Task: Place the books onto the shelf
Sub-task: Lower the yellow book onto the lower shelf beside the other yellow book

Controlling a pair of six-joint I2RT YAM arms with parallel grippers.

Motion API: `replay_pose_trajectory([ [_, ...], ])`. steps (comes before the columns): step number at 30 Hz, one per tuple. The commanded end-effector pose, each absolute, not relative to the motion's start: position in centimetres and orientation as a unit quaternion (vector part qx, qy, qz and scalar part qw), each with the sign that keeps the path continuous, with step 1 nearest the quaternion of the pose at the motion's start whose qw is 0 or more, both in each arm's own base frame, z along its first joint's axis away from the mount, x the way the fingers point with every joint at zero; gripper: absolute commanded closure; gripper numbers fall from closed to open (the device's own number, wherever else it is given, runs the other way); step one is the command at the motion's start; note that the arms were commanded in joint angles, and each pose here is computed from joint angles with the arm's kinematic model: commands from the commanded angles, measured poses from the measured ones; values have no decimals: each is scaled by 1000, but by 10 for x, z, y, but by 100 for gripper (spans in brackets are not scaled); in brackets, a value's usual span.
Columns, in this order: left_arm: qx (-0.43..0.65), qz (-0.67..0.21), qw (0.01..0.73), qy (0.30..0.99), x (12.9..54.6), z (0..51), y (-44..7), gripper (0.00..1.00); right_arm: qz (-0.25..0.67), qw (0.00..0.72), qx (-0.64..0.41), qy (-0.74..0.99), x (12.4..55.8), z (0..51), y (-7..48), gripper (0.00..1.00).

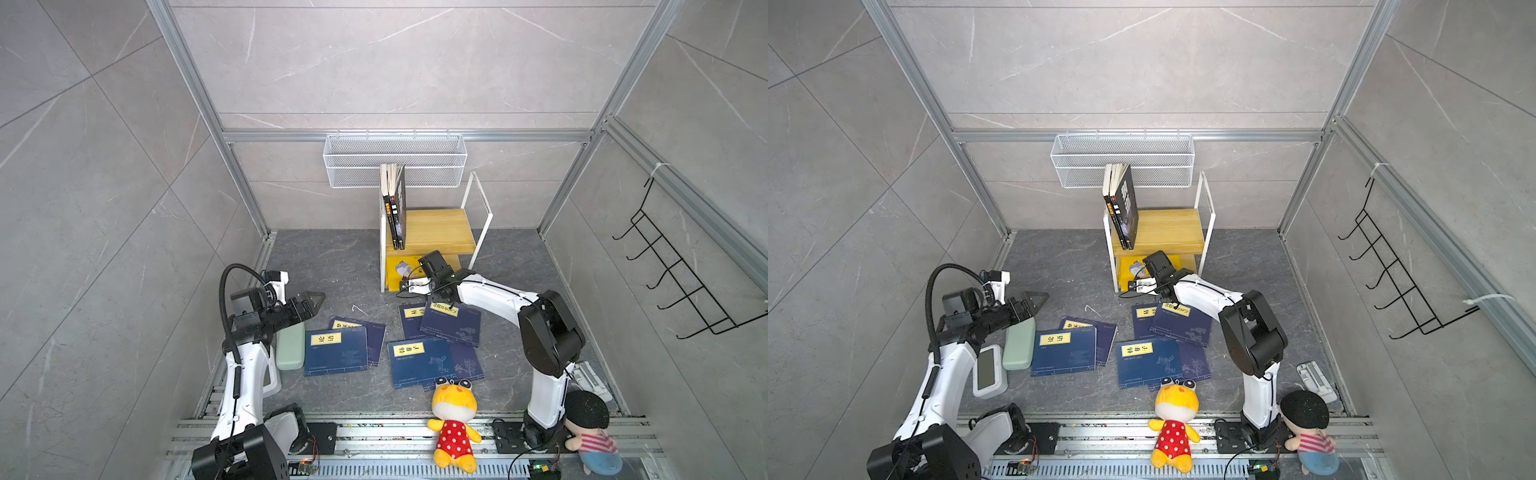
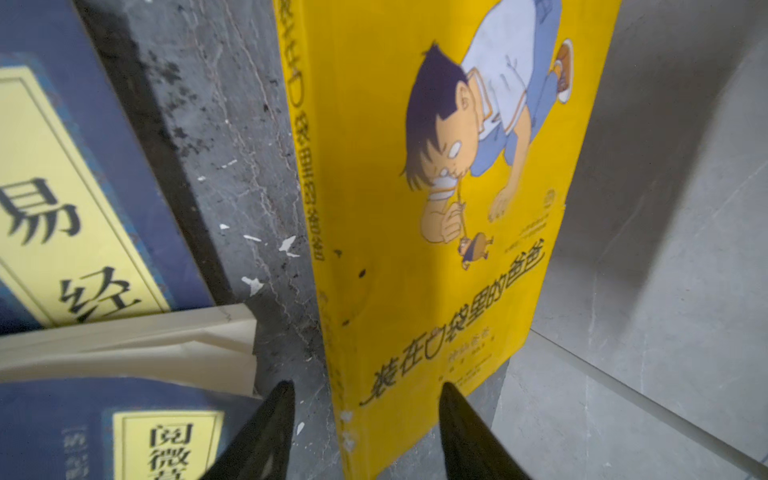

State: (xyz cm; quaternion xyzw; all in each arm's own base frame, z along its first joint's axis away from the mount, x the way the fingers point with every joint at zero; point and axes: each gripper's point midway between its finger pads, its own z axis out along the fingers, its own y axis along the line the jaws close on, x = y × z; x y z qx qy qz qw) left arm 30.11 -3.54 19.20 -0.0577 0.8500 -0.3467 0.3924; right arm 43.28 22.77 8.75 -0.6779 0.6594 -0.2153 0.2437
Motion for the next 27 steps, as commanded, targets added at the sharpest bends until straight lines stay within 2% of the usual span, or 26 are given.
replay_pose_trajectory([
  [1, -50, -355, 407, 840, 304, 206, -35, 0, -204, 244, -684, 657, 435, 89, 235, 46],
  [13, -50, -351, 412, 839, 304, 205, -33, 0, -199, 253, -668, 671, 454, 82, 248, 60],
  [23, -56, -353, 409, 840, 304, 204, -31, 0, -203, 265, -660, 672, 463, 83, 254, 61],
  [27, -52, -350, 414, 839, 304, 204, -31, 0, -202, 274, -655, 674, 468, 85, 257, 64],
])
